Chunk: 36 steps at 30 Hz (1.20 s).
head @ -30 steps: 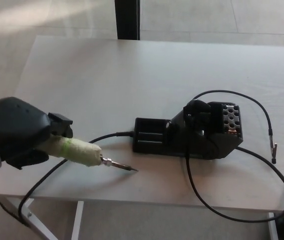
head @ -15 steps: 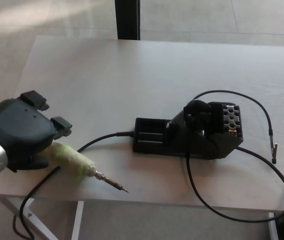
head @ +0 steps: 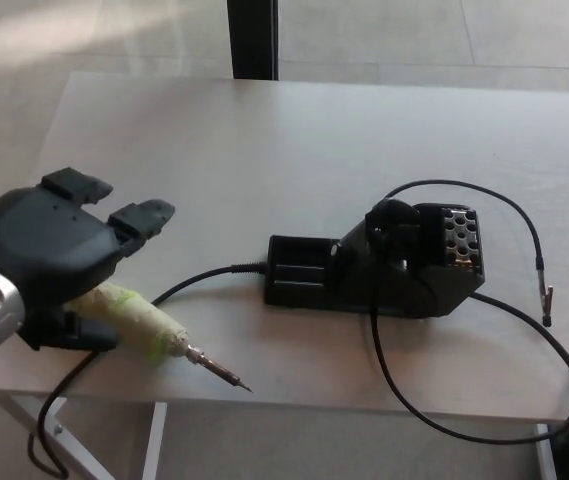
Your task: Use the left hand of the robot to grab the soldering gun kept on the middle of the table and pull it out of its base and keep it on the left side of the base
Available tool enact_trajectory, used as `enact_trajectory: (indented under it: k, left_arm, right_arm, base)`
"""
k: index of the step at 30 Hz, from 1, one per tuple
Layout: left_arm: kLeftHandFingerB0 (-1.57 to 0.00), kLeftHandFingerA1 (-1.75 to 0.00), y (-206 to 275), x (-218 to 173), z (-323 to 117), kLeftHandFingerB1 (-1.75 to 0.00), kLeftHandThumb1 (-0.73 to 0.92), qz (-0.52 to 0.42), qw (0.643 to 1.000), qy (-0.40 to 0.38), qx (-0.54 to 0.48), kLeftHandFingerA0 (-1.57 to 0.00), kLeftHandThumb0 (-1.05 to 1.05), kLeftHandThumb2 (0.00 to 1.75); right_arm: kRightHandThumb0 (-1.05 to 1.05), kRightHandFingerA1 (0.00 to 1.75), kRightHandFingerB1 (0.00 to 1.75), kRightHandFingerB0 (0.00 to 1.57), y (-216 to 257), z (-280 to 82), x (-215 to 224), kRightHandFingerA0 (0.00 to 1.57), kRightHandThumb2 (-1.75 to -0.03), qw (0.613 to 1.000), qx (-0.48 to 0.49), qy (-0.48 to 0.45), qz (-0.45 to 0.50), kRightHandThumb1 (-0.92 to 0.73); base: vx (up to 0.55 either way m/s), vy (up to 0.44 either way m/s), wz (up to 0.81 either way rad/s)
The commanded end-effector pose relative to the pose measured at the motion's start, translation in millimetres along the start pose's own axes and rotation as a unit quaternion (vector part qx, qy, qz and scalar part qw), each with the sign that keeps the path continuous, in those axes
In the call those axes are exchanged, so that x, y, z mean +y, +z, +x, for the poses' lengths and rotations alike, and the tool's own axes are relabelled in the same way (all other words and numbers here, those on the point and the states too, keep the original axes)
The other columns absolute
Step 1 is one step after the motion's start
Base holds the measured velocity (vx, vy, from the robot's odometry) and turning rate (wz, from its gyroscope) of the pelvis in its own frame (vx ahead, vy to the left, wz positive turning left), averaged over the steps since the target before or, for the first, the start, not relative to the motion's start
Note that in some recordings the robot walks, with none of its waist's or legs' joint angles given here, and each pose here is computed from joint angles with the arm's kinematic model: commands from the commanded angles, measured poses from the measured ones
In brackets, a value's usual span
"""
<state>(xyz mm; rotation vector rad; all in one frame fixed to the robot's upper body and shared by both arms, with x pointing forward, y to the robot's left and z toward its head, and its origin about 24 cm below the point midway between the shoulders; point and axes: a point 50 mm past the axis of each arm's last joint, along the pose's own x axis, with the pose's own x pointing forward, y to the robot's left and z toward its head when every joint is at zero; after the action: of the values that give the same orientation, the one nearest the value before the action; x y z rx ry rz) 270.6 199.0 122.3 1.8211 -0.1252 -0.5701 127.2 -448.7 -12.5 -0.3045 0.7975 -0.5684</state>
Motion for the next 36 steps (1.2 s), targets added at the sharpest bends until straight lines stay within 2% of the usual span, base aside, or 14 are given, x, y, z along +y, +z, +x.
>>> enact_trajectory:
  k: [1, 4, 12, 13, 14, 15, 16, 17, 18, 25, 27, 28, 35, 36]
  left_arm:
    - [0.0, -0.21, -14.0, 20.0, -24.0, 0.0, 0.6, -0.094, 0.995, -0.008, 0.024, 0.0, -0.98, 0.96]
    - [0.0, 0.0, -35.0, 50.2, -57.8, -0.01, 0.56, -0.198, 0.977, 0.053, 0.051, 0.0, -0.81, 0.78]
    - [0.0, -0.21, -94.0, 23.4, -147.1, 0.0, 0.61, -0.451, 0.862, 0.17, 0.155, 0.0, -1.03, 0.92]
    - [0.0, -0.21, -98.7, 2.7, -161.1, -0.01, 0.62, -0.507, 0.819, 0.186, 0.194, 0.0, -1.05, 0.9]
    - [0.0, -0.24, -100.9, -11.0, -167.8, -0.02, 0.61, -0.532, 0.799, 0.184, 0.21, 0.0, -1.03, 0.87]
    - [0.0, -0.34, -105.9, -41.3, -179.5, -0.19, 0.59, -0.563, 0.766, 0.17, 0.258, 0.0, -0.96, 0.91]
    - [0.0, -0.37, -108.1, -59.1, -185.3, -0.22, 0.57, -0.576, 0.747, 0.167, 0.286, 0.0, -0.96, 0.88]
    - [0.0, -0.41, -108.2, -84.2, -193.5, -0.28, 0.56, -0.59, 0.721, 0.165, 0.326, 0.0, -0.95, 0.87]
    - [0.0, 0.0, -102.4, -129.9, -208.6, 0.0, 0.75, -0.595, 0.675, 0.137, 0.414, 0.0, -0.72, 0.61]
    - [0.0, 0.0, -60.6, -254.1, -240.5, 0.0, 0.73, -0.626, 0.495, 0.011, 0.603, 0.0, -0.59, 0.62]
    - [0.0, -0.35, -51.9, -266.9, -250.5, -0.07, 0.66, -0.663, 0.449, -0.056, 0.597, 0.0, -0.57, 0.67]
    - [0.0, -0.33, -49.3, -274.7, -256.9, -0.08, 0.7, -0.679, 0.412, -0.028, 0.608, 0.0, -0.55, 0.67]
    - [-0.4, -0.69, -32.9, -291.3, -275.6, -0.58, 0.73, -0.677, 0.372, -0.039, 0.634, -0.24, -0.48, 0.62]
    - [-0.51, -0.78, -32.4, -292.1, -275.2, -0.62, 0.71, -0.679, 0.363, -0.037, 0.636, -0.36, -0.45, 0.61]
  right_arm:
    - [-1.05, 1.05, 1.0, 0.26, 2.5, -1.1, -8.1, 1.35, -1.34, 1.0, -0.002, -0.012, 0.014, -0.58]
    - [-1.05, 0.96, 1.5, 0.2, 3.1, -1.2, -8.3, 1.35, -0.99, 1.0, -0.005, -0.011, 0.012, -0.69]
    - [-1.05, 0.95, 1.38, 0.26, 4.8, 0.0, -6.7, 1.37, -0.93, 1.0, -0.003, -0.014, 0.01, -0.72]
    - [-1.05, 1.05, 1.04, 0.3, 3.8, -0.3, -6.5, 1.31, -1.33, 1.0, -0.002, -0.012, 0.01, -0.56]
    - [-1.05, 0.98, 1.53, 0.17, 3.5, -0.5, -6.8, 1.34, -0.99, 1.0, -0.003, -0.012, 0.01, -0.68]
    - [-1.05, 1.07, 1.02, 0.26, 3.6, -1.0, -7.5, 1.33, -1.33, 1.0, -0.006, -0.01, 0.014, -0.56]
    - [-1.05, 0.98, 1.53, 0.15, 4.0, -1.0, -7.6, 1.35, -0.99, 1.0, -0.007, -0.01, 0.016, -0.69]
    - [-1.05, 1.03, 1.04, 0.3, 4.0, -1.2, -8.1, 1.29, -1.33, 1.0, -0.007, -0.01, 0.017, -0.58]
    - [-1.05, 1.02, 1.03, 0.3, 3.5, -1.4, -8.6, 1.3, -1.33, 1.0, -0.007, -0.01, 0.02, -0.58]
    - [-1.05, 1.06, 1.0, 0.24, -2.1, -2.0, -4.6, 1.29, -1.34, 1.0, -0.006, -0.003, 0.03, -0.58]
    - [-1.05, 1.05, 1.02, 0.26, -2.2, -2.5, -5.0, 1.3, -1.34, 1.0, -0.008, -0.003, 0.019, -0.58]
    - [-1.05, 0.97, 1.55, 0.21, -2.8, -3.0, -6.8, 1.35, -0.98, 1.0, -0.009, -0.008, 0.016, -0.7]
    - [-1.05, 0.97, 1.52, 0.18, -4.1, -2.2, -4.5, 1.34, -0.98, 1.0, -0.004, -0.008, 0.027, -0.68]
    - [-1.05, 1.03, 1.01, 0.26, -4.3, -2.1, -3.9, 1.25, -1.34, 0.999, -0.003, -0.007, 0.032, -0.58]
  base:
    - [0.0, 0.0, 0.0]
    - [0.0, 0.0, 0.0]
    - [0.0, 0.0, 0.0]
    - [0.0, 0.0, 0.0]
    - [0.0, 0.0, 0.0]
    - [0.0, 0.0, 0.0]
    - [0.0, 0.0, 0.0]
    - [0.0, 0.0, 0.0]
    - [0.0, 0.0, 0.0]
    - [0.0, 0.0, 0.0]
    - [0.0, 0.0, 0.0]
    - [0.0, 0.0, 0.0]
    - [0.0, 0.0, 0.0]
    - [0.0, 0.0, 0.0]
